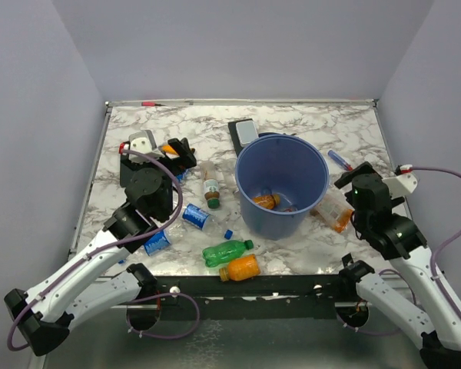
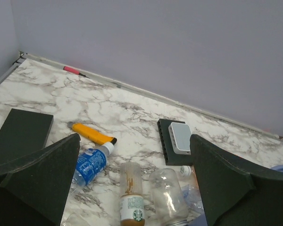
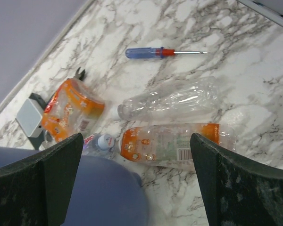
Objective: Put the plastic bottles in the bin
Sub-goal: Pick up the plastic bottle at the center of the board, then place the plastic bottle in the trash bin.
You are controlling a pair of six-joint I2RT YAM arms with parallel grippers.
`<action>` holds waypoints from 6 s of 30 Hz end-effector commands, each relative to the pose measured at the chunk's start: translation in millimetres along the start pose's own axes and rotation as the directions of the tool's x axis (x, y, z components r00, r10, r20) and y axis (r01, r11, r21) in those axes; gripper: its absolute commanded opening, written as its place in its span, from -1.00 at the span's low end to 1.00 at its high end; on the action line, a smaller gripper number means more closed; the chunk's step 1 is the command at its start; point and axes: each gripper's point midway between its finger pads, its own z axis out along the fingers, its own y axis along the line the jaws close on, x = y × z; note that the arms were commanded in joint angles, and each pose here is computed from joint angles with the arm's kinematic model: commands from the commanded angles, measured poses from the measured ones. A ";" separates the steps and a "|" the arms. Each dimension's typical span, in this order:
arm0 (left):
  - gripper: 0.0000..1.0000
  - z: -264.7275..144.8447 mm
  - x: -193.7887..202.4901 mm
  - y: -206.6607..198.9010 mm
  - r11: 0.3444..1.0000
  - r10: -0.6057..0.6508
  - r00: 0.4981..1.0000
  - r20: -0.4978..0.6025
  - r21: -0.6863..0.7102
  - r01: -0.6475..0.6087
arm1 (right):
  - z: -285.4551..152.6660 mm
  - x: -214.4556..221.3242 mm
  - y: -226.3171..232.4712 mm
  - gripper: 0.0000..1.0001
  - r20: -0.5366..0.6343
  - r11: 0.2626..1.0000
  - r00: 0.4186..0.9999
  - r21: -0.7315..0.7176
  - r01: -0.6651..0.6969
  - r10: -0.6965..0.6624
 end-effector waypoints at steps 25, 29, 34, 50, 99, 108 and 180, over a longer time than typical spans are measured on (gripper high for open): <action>0.98 1.3 24.3 -33.3 0.987 -0.008 0.997 -0.083 0.158 0.021 | 91.3 115.2 -69.1 0.94 -0.471 0.988 0.875 0.038 0.147 -0.112; 0.98 2.2 29.4 -37.7 0.985 -0.002 0.995 -0.101 0.173 0.019 | 92.4 116.7 -68.5 0.94 -0.485 0.988 0.867 0.040 0.149 -0.112; 0.98 2.5 31.2 -37.8 0.985 0.010 0.994 -0.108 0.171 0.009 | 99.9 137.1 -69.3 0.90 -0.562 0.987 0.819 0.034 0.158 -0.112; 0.98 0.2 40.7 -47.8 0.980 0.061 0.990 -0.130 0.198 -0.034 | 80.7 133.6 -58.6 0.86 -0.569 0.998 0.822 0.037 0.058 -0.026; 0.98 -8.8 43.6 -56.2 0.974 0.091 0.988 -0.128 0.216 -0.062 | 166.2 119.4 -81.8 0.34 -0.160 0.771 0.839 0.511 -0.380 0.520; 0.98 -10.1 38.7 -55.3 0.977 0.072 0.990 -0.120 0.210 -0.045 | 136.2 -39.7 -9.4 0.02 0.037 0.906 0.927 0.204 -0.372 0.373; -0.81 -143.1 -106.6 -309.3 -0.111 -0.343 0.797 -0.498 0.864 0.492 | -194.3 -182.4 234.2 -0.22 -0.110 -0.085 0.971 -0.992 -0.094 0.214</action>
